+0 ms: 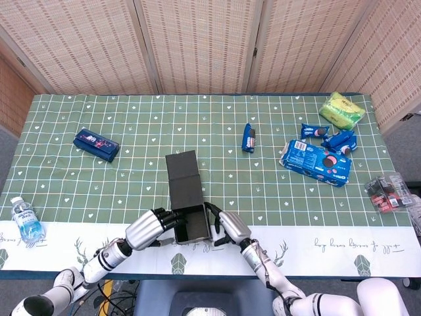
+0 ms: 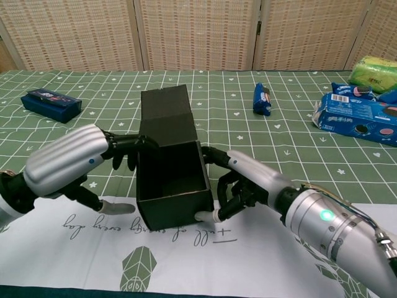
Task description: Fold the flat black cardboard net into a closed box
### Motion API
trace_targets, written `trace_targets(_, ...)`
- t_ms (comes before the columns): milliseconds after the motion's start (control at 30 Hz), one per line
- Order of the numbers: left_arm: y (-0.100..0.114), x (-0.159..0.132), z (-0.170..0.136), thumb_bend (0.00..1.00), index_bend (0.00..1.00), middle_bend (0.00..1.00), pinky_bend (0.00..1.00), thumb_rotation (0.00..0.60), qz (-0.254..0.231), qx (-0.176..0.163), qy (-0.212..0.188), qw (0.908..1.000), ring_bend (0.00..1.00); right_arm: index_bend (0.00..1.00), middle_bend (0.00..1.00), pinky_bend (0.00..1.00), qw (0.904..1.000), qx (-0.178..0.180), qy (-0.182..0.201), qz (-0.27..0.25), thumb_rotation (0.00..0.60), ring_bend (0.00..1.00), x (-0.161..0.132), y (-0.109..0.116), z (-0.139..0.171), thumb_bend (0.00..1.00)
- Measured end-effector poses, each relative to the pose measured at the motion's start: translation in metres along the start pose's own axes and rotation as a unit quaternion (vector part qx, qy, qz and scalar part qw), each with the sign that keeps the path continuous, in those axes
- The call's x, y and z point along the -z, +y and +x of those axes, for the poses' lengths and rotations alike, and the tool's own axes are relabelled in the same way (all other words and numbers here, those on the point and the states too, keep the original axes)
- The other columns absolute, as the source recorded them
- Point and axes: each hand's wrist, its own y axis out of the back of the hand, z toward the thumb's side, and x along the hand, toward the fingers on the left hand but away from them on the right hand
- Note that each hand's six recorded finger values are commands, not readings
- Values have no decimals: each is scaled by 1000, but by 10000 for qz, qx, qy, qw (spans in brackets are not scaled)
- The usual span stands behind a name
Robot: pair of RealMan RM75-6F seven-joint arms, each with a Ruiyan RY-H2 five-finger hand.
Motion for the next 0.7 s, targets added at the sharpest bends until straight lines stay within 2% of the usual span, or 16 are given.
trace_targets(200, 10, 10, -7, 109, 165, 188, 575, 600, 516, -29, 111, 9986, 477, 84, 155, 870, 10000, 37, -9, -10, 600, 627, 1, -1, 2, 469)
trace_targets(333, 18, 16, -13, 108, 112, 134, 580, 600, 553, -28, 317, 9980, 481, 16, 115, 864, 10000, 42, 8, -17, 600, 611, -1, -1, 4, 425)
trace_targets(533, 32, 24, -22, 109, 57, 79, 612, 600, 103, -65, 853, 9963, 494, 0, 10, 851, 9999, -126, -37, 6, 600, 567, -1, -3, 16, 314)
trace_targets(700, 45, 25, -30, 109, 25, 51, 671, 600, -684, -20, 1454, 9870, 501, 0, 0, 849, 9996, -262, -141, -32, 600, 543, -3, 2, 31, 244)
